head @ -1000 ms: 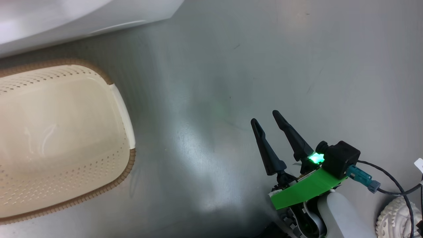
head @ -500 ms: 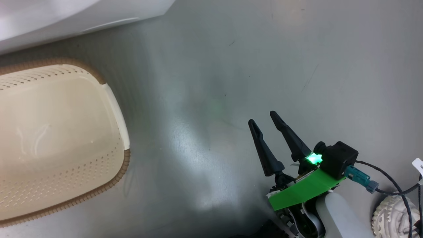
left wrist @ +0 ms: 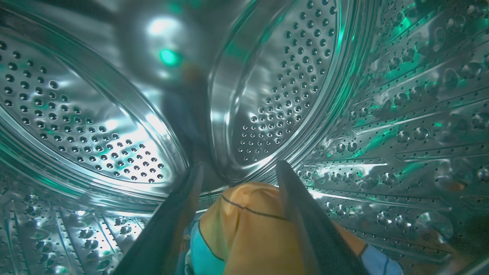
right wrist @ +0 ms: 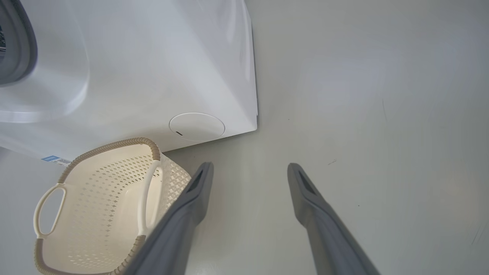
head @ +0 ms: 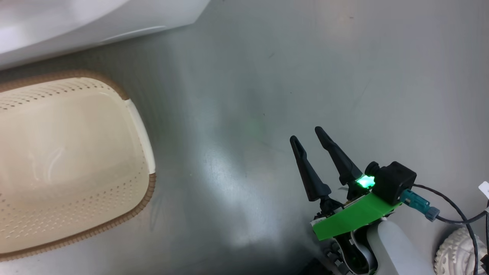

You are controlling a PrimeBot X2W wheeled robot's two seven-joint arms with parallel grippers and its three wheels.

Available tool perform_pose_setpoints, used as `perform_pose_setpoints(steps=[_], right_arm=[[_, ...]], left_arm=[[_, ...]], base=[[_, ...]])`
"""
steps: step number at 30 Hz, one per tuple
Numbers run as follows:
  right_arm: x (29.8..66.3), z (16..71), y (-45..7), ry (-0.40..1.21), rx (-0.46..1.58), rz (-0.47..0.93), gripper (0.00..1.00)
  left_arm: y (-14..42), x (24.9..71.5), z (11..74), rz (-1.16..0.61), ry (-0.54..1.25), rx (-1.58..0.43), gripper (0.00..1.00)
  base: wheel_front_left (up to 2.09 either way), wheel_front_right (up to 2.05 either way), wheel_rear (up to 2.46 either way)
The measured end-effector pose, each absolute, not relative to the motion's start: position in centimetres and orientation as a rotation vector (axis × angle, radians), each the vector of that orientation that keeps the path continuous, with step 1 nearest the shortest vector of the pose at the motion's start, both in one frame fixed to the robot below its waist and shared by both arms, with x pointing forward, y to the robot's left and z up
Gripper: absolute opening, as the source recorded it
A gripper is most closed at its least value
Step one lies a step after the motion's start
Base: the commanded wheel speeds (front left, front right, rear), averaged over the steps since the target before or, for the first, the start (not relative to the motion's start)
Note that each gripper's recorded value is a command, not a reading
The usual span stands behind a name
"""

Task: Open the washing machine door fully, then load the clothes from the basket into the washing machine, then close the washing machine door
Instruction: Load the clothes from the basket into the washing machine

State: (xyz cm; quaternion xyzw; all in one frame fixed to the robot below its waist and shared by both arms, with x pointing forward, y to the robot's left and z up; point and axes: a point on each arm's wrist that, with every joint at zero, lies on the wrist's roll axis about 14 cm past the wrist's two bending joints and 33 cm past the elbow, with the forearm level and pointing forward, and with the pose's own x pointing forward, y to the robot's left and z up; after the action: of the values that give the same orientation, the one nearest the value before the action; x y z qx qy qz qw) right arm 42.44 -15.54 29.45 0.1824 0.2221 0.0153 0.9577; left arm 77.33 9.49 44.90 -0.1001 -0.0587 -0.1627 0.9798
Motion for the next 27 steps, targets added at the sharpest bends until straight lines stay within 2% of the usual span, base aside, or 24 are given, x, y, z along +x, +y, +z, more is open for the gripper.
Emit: perform_pose_setpoints(steps=[15,27], right_arm=[[43.9,31.4,-14.9,0.389,0.356,0.067,1.00],[44.8,34.7,-14.2,0.307,0.324,0.107,1.00]], left_arm=[[9.4,73.7,44.9,-0.320,-0.053,-0.228,1.00],[10.3,69.0,47.7,-0.300,-0.073,-0.248,1.00]], base=[[0.00,0.00,0.00],[0.00,0.00,0.00]])
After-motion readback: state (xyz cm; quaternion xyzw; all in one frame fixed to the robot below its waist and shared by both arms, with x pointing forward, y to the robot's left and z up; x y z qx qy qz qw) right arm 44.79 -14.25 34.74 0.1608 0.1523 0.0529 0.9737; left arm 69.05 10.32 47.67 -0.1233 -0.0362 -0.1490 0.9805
